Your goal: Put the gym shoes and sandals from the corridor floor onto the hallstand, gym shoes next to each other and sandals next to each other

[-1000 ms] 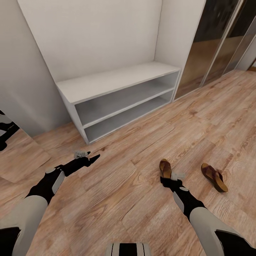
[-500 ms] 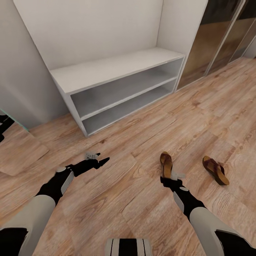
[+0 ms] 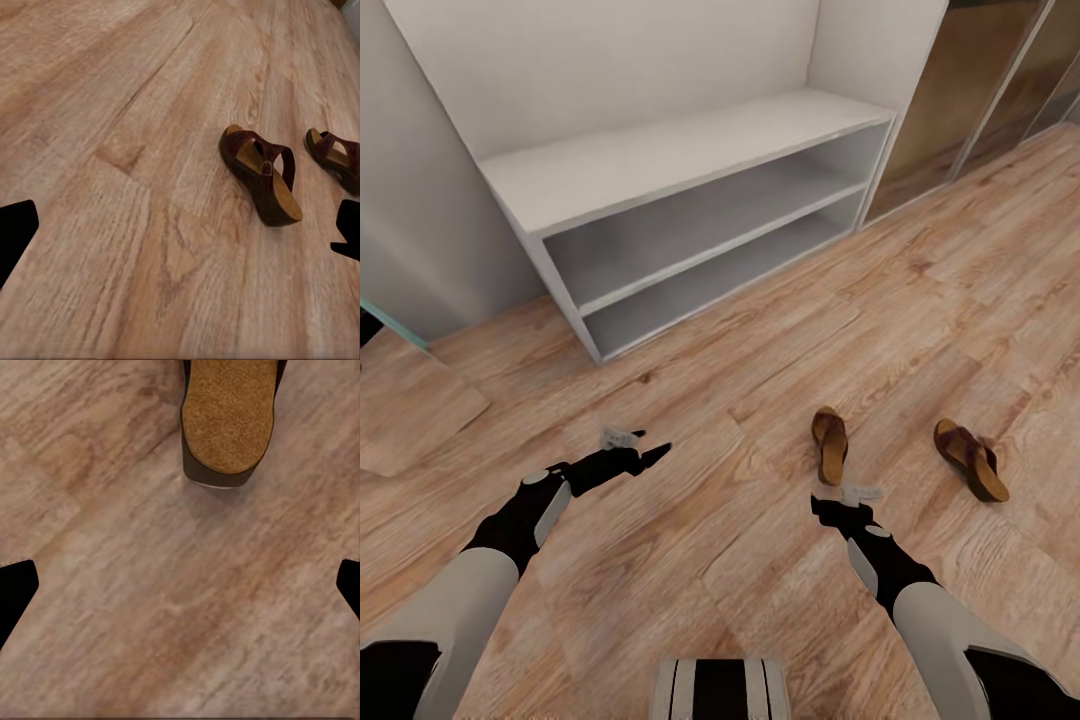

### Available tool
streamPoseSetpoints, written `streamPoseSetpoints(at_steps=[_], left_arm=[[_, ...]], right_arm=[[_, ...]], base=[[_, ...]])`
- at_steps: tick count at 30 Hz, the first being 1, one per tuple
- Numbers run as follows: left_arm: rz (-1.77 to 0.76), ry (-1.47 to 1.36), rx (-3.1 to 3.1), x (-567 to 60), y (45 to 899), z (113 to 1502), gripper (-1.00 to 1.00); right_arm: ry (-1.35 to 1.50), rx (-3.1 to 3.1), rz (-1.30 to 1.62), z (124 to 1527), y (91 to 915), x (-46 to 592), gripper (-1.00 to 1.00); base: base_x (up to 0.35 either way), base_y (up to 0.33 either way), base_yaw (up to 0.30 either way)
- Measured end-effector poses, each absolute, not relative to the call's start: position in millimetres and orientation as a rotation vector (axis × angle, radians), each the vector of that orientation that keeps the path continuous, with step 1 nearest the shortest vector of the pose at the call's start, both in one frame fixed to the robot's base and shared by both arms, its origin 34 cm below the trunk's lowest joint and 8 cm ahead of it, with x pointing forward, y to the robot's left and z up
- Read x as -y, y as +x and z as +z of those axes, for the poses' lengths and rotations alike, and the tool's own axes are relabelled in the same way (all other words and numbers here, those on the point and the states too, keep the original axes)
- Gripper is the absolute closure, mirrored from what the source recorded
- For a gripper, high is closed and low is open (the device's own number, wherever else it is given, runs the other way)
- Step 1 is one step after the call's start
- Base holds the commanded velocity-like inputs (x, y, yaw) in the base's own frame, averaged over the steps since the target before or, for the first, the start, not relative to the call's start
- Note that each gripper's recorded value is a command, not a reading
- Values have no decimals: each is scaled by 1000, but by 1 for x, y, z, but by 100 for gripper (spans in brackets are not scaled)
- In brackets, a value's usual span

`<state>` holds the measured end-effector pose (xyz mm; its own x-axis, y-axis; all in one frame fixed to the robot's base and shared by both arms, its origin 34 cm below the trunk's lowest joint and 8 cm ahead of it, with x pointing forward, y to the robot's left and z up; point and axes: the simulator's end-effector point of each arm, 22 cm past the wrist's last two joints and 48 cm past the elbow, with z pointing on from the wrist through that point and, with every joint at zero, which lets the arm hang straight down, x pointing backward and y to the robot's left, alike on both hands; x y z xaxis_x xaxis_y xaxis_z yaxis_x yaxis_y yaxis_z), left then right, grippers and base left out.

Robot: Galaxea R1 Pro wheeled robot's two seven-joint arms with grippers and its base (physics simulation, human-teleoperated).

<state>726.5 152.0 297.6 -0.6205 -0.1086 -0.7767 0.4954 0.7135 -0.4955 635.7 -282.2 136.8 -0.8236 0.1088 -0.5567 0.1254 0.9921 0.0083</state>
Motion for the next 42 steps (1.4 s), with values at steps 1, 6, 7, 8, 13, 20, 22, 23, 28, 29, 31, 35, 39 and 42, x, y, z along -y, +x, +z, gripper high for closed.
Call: streamPoseSetpoints(at_steps=[1,6,7,8,13,20,22,23,28,29,31,35,39,42], left_arm=[[-903,293,-2070,-152,726,297,-100],[-906,290,-2078,-152,724,291,-100],[-906,290,-2079,-152,724,290,-100],[-907,289,-2080,-152,724,289,-100],[-907,286,-2086,-152,722,286,-100],[-907,285,-2088,-152,722,284,-100],[-907,285,-2088,-152,722,284,-100],[-907,285,-2088,-152,722,284,-100],[-906,285,-2088,-152,722,284,-100],[-906,285,-2088,-152,722,284,-100],[-906,284,-2089,-152,722,284,-100],[-907,282,-2093,-152,721,281,-100],[-909,282,-2094,-152,721,280,-100],[-909,282,-2094,-152,721,280,-100]], right_arm=[[164,-2548,-38,136,635,282,-100],[164,-2556,-40,131,632,282,-100],[164,-2558,-39,131,631,282,-100],[164,-2559,-39,130,631,282,-100],[164,-2565,-40,127,629,282,-100],[164,-2567,-41,126,628,282,-100],[164,-2567,-40,126,628,282,-100],[164,-2567,-40,126,628,282,-100],[164,-2567,-40,126,628,282,-100],[164,-2567,-41,126,628,282,-100],[164,-2568,-41,125,628,282,-100],[164,-2571,-41,123,626,282,-100],[164,-2573,-41,122,626,282,-100],[164,-2574,-41,122,625,282,-100]], base=[[0,0,-64],[7,0,-69],[68,0,-71],[162,0,-58],[252,0,-27],[94,0,-3],[124,0,0],[214,0,0],[280,0,-4],[185,0,-45],[107,0,-112],[47,0,-150],[10,0,-61],[3,0,-19]])
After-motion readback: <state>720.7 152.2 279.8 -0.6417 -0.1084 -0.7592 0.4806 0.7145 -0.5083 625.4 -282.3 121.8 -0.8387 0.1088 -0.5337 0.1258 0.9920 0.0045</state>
